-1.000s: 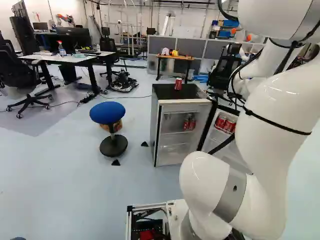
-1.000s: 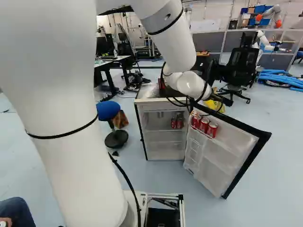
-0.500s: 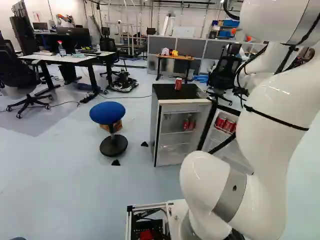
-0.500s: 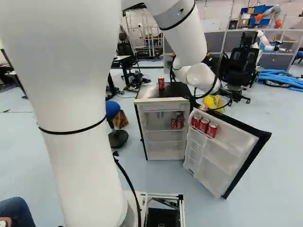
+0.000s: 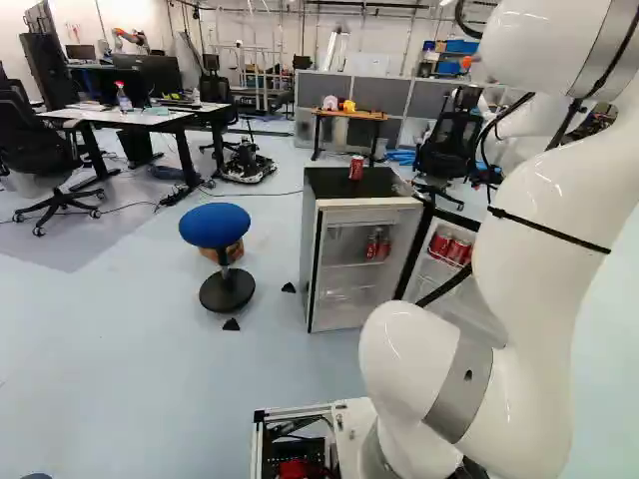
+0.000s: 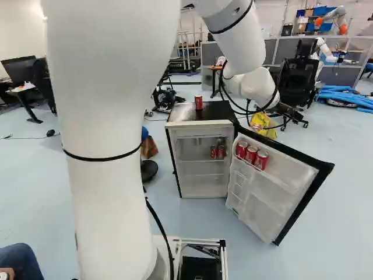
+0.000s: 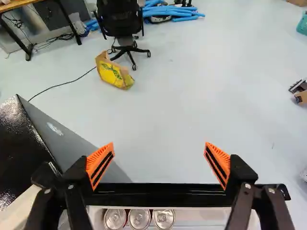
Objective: Grab a drink from the fridge
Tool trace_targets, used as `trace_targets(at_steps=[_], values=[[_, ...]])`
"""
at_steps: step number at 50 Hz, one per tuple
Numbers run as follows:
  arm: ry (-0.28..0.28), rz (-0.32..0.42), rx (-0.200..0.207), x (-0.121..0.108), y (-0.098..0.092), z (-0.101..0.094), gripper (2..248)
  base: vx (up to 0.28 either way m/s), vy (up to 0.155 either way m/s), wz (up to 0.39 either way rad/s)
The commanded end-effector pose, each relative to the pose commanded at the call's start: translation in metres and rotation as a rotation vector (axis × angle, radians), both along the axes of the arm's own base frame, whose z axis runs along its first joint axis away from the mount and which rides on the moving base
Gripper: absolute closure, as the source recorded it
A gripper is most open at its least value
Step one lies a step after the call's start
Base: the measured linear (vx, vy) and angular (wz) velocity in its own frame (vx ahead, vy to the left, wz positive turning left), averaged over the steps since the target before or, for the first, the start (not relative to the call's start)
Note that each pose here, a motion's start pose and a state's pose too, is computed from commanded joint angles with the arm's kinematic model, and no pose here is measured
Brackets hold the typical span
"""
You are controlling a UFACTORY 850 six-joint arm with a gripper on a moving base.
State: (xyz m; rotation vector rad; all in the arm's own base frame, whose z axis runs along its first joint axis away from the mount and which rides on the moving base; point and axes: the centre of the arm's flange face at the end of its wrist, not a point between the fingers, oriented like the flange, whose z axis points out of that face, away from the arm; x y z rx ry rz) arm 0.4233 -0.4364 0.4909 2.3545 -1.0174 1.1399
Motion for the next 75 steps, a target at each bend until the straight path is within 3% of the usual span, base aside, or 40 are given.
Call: trace_targets(at_steps=[22,53,75], values=[[0.076,-0.001,0.081,0.02,-0.023,0.011,3,0.0,0.0,0.0],[0.219,-0.002,0.233,0.051,-0.059,-0.009,3,0.0,0.0,0.0],[0.295,-0.012,0.318,0.065,-0.085,-0.02,3,0.0,0.0,0.0]])
